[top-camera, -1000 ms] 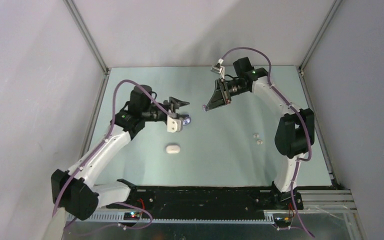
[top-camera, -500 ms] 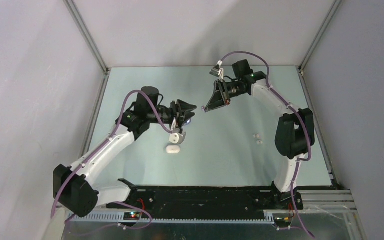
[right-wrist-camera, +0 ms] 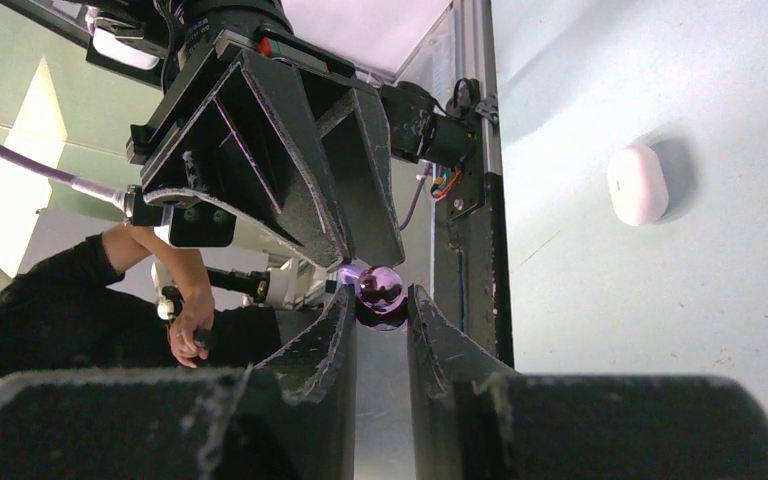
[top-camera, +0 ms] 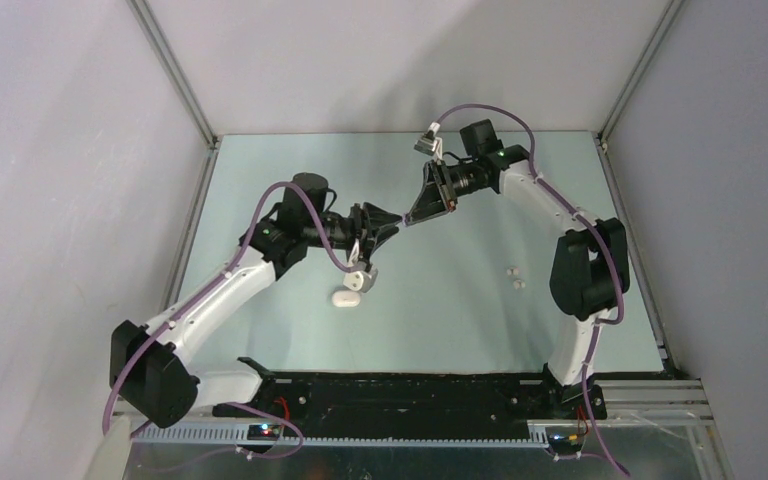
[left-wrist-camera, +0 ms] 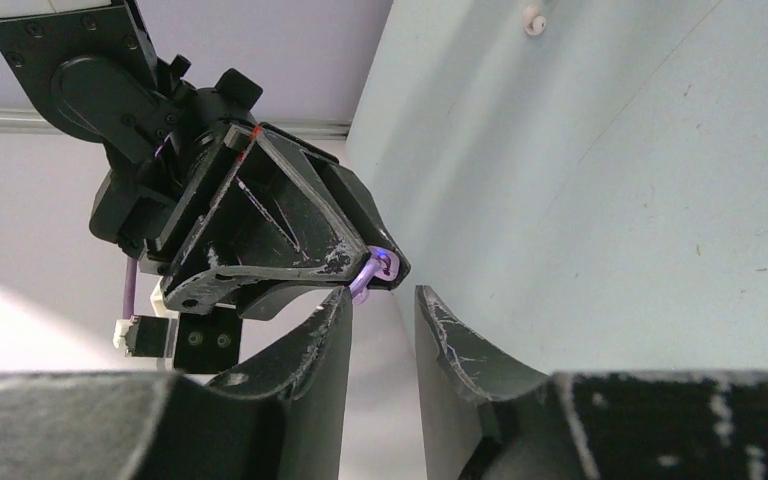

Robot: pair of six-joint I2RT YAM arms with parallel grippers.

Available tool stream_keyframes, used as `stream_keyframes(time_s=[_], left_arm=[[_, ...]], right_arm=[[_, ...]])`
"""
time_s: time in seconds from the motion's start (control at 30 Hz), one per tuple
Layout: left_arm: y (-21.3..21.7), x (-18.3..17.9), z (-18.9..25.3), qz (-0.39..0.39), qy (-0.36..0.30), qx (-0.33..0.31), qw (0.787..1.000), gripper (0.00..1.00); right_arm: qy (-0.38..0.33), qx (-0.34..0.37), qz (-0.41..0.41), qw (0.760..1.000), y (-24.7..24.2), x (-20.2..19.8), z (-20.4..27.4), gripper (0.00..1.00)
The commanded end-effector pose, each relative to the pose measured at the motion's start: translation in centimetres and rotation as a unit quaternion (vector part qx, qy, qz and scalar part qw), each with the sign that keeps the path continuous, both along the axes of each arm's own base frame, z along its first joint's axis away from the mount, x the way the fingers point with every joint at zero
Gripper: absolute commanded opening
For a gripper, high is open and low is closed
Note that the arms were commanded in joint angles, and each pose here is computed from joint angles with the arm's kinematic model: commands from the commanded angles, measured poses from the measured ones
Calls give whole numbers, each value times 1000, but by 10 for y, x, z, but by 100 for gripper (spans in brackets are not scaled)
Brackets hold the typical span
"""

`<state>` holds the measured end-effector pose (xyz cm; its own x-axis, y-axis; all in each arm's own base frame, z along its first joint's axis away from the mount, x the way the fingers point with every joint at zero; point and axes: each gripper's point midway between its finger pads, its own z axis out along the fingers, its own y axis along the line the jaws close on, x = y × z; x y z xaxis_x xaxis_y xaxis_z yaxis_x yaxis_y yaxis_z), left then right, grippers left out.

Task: Insert the wireless bluetooth earbuds into the charging case
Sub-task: Adjust the earbud.

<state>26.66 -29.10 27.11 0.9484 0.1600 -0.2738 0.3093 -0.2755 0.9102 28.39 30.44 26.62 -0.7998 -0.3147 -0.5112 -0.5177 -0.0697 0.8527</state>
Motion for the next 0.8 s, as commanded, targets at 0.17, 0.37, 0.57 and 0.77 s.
stream_keyframes(time_s=[0.17, 0.37, 0.57, 0.77], left_arm=[[-12, -6, 34, -26, -66, -34, 997, 32], [-7, -2, 38, 1, -81, -43, 996, 26], [-3, -3, 40, 16, -78, -49, 996, 27], [-10, -8, 34, -22, -78, -28, 996, 30]], right_arm=[[-26, 15, 4, 1000, -3, -14, 23, 10], [-21, 14, 3, 1000, -3, -15, 23, 9], [-19, 14, 2, 1000, -3, -14, 23, 9], [-19, 13, 3, 1000, -1, -14, 23, 9]])
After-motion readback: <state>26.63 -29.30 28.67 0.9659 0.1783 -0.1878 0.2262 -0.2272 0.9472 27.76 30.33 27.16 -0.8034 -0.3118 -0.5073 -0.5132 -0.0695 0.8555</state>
